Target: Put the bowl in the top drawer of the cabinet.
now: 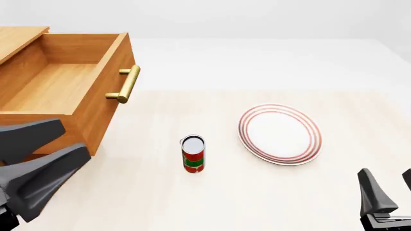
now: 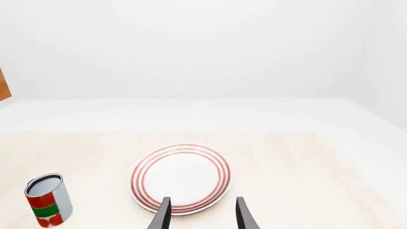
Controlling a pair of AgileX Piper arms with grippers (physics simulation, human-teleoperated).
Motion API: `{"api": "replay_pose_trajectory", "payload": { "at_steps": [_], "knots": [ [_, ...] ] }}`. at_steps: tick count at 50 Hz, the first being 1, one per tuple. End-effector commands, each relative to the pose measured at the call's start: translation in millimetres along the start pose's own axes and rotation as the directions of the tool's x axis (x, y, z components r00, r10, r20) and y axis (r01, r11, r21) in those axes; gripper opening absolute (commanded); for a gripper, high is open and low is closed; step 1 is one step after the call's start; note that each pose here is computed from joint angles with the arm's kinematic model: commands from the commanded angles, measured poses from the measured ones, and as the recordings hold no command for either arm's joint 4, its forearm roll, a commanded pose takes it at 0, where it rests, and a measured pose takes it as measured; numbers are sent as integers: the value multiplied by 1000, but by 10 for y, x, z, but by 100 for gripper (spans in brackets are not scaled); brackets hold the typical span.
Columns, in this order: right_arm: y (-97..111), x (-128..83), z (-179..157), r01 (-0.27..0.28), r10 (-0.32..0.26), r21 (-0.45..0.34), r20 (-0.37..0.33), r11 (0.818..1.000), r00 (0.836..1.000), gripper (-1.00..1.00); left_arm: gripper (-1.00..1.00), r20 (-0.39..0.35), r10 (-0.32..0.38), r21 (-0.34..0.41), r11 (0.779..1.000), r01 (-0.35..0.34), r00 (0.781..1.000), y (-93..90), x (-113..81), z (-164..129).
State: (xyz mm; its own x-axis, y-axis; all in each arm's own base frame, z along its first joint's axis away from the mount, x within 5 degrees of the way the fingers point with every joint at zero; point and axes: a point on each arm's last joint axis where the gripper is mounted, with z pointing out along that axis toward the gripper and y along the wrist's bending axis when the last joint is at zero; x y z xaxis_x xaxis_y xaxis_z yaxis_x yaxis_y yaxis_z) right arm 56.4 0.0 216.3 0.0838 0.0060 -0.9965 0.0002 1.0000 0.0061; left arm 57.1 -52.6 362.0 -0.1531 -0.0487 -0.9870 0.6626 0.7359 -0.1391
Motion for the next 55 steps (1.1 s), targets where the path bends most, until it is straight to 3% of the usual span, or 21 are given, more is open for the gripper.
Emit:
{"api": "replay_pose_trajectory", "payload": {
  "at_steps": [1,33,55],
  "knots": [
    [0,0,0,0,0,0,0,1000,1000,100,100,-47,-9,60,998,12,999,-64,8,187],
    [0,0,0,0,0,0,0,1000,1000,100,100,-158,-14,197,979,45,987,-317,123,662],
    [0,0,0,0,0,0,0,1000,1000,100,100,-238,-86,255,956,147,967,-537,236,931]
  ]
}}
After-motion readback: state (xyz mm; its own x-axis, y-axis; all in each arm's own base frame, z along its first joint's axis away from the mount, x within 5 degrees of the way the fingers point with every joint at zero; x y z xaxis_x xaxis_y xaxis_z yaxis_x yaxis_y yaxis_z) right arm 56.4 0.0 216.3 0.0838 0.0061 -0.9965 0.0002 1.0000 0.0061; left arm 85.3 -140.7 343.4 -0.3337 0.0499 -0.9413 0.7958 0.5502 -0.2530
